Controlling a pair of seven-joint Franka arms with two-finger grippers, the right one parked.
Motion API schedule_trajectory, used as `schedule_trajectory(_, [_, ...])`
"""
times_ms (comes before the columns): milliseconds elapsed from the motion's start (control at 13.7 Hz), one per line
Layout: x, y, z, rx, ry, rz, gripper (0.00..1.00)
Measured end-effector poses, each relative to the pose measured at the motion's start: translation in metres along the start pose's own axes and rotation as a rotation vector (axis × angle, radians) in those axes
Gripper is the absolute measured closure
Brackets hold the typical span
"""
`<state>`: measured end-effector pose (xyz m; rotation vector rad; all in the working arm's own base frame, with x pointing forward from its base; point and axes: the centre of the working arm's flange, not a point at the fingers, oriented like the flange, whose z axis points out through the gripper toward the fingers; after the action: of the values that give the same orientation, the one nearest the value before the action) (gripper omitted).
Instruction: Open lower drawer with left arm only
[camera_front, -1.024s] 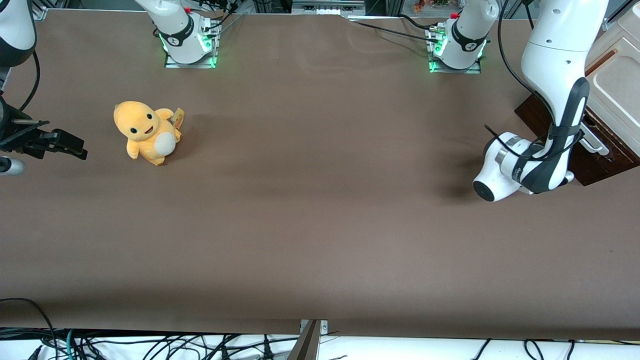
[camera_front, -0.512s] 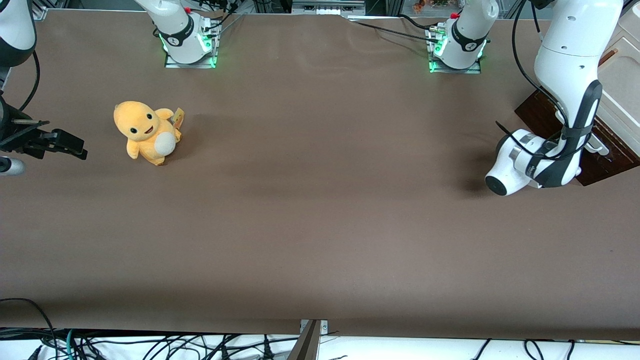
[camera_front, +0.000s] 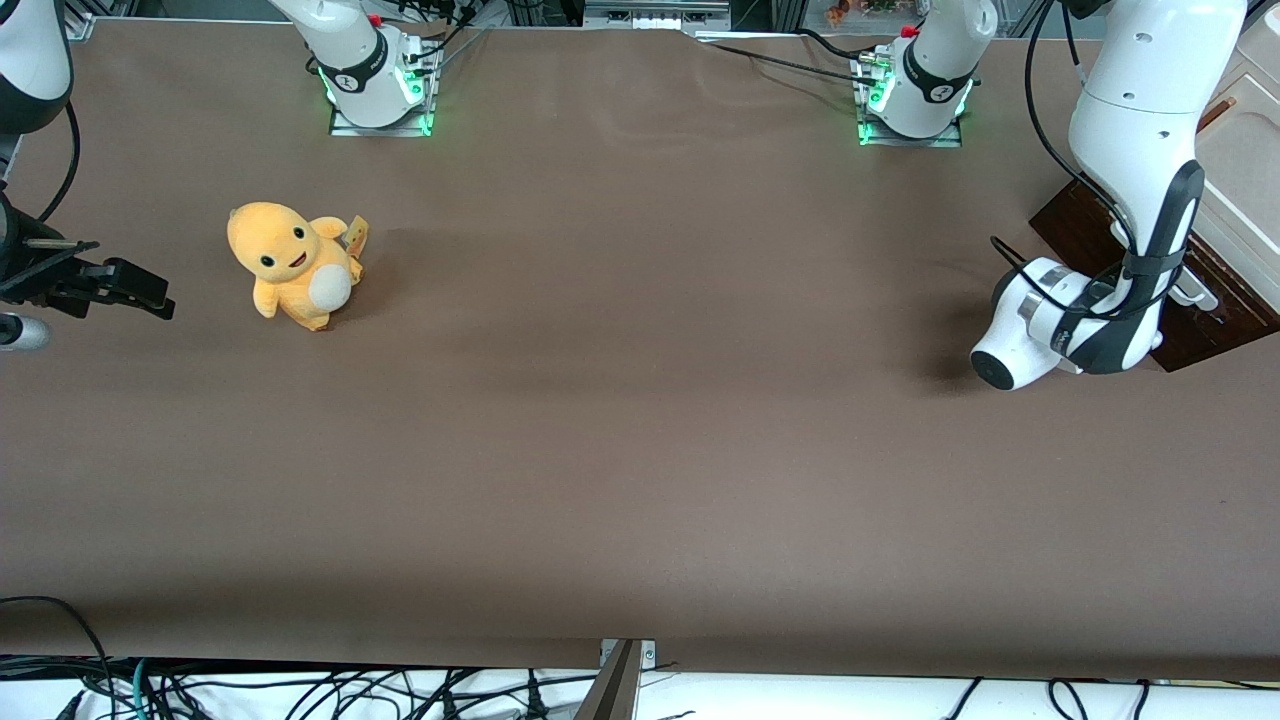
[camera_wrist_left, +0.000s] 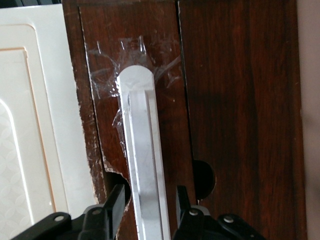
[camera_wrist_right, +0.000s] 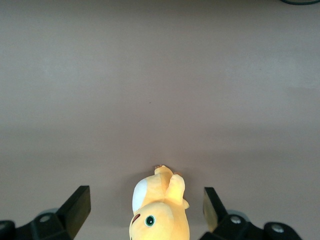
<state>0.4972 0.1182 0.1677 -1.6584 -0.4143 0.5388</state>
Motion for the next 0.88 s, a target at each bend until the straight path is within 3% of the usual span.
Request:
schedule_trajectory(293, [-0.0043,0.0037,0.0033,0.008,-0.002,0.012,0.63])
schedule_trajectory(439, [-0.0044,0.0033,0.0034,0.010,-0.003,0.012,0.79])
schedule_trajectory(878, [-0.0044,0.0024,0.0033,0.014,-0.005,-0.008,0.81])
